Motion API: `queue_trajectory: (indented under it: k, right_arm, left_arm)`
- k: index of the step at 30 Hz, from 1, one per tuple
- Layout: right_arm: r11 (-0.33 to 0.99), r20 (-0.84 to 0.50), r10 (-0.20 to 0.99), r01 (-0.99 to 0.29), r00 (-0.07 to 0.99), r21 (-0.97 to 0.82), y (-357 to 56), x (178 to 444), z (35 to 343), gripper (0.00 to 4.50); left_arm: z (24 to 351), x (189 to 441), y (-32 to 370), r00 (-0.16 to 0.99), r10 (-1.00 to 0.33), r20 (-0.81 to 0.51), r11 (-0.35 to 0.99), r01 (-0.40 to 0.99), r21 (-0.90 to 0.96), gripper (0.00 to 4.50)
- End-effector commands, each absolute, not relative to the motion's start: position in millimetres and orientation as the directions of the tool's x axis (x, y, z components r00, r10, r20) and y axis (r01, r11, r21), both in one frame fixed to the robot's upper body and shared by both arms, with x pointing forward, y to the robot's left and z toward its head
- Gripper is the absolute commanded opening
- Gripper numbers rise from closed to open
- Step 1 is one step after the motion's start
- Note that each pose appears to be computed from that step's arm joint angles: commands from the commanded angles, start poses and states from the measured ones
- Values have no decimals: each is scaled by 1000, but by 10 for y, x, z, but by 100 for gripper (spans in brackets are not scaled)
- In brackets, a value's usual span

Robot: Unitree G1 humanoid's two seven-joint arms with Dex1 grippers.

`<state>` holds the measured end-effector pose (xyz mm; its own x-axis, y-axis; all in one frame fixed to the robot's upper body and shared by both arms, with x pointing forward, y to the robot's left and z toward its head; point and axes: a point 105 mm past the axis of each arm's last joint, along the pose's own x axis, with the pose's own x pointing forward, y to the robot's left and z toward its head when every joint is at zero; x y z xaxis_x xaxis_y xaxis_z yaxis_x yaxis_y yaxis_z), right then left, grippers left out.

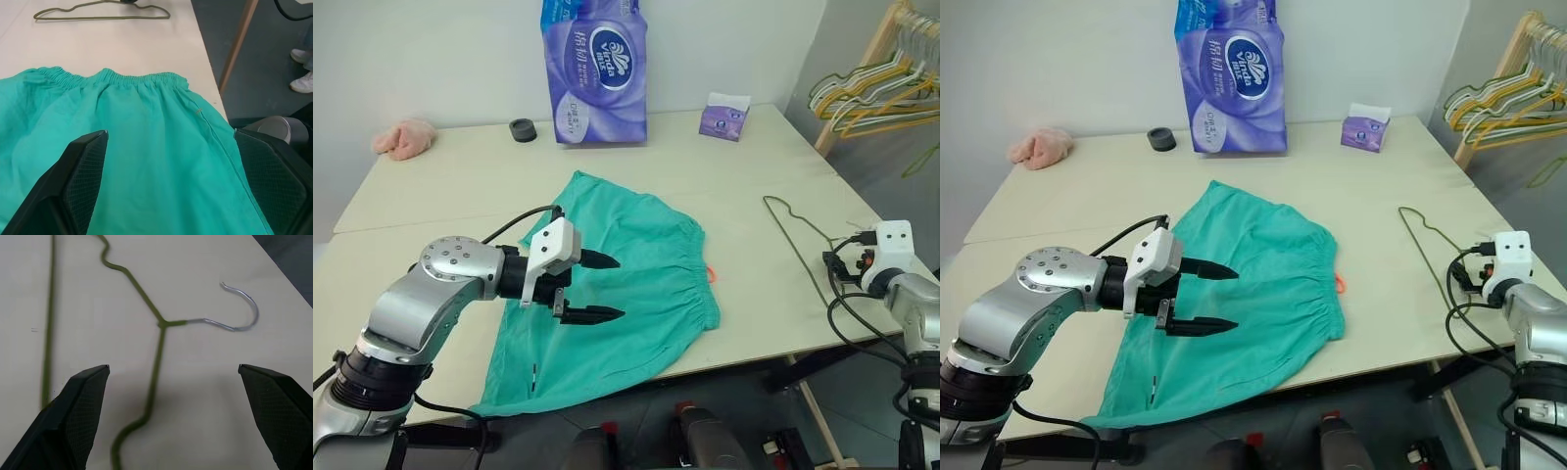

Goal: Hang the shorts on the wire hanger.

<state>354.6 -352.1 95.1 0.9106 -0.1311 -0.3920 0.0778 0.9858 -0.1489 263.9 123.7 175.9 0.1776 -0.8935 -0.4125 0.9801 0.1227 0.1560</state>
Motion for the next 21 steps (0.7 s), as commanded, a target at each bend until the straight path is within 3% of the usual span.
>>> queue_trajectory:
  k: [1,2,5,11,16,21]
  right_arm:
    - [993,-450,-104,66,887,-100,-3537,3623,897,450]
    - [994,-469,-98,63,878,-89,-3537,3634,862,450]
    - [998,-536,-46,11,843,-69,-3474,3651,729,389]
    - [1000,-651,-21,12,759,-19,-3432,3601,502,176]
    - [993,-643,-100,122,759,-11,-3510,3626,471,5]
    - [996,-541,-90,90,836,-26,-3428,3796,741,2]
  left_arm:
    - [1926,2606,1121,154,-909,-386,75,974,211,435]
    - [1941,2602,1104,149,-912,-383,69,974,215,435]
    - [1976,2592,1063,137,-915,-380,53,973,223,439]
    - [1981,2610,1059,141,-913,-383,50,970,238,439]
    - [1979,2641,1104,165,-911,-378,74,967,244,439]
    - [1972,2828,1239,280,-892,-355,190,945,267,439]
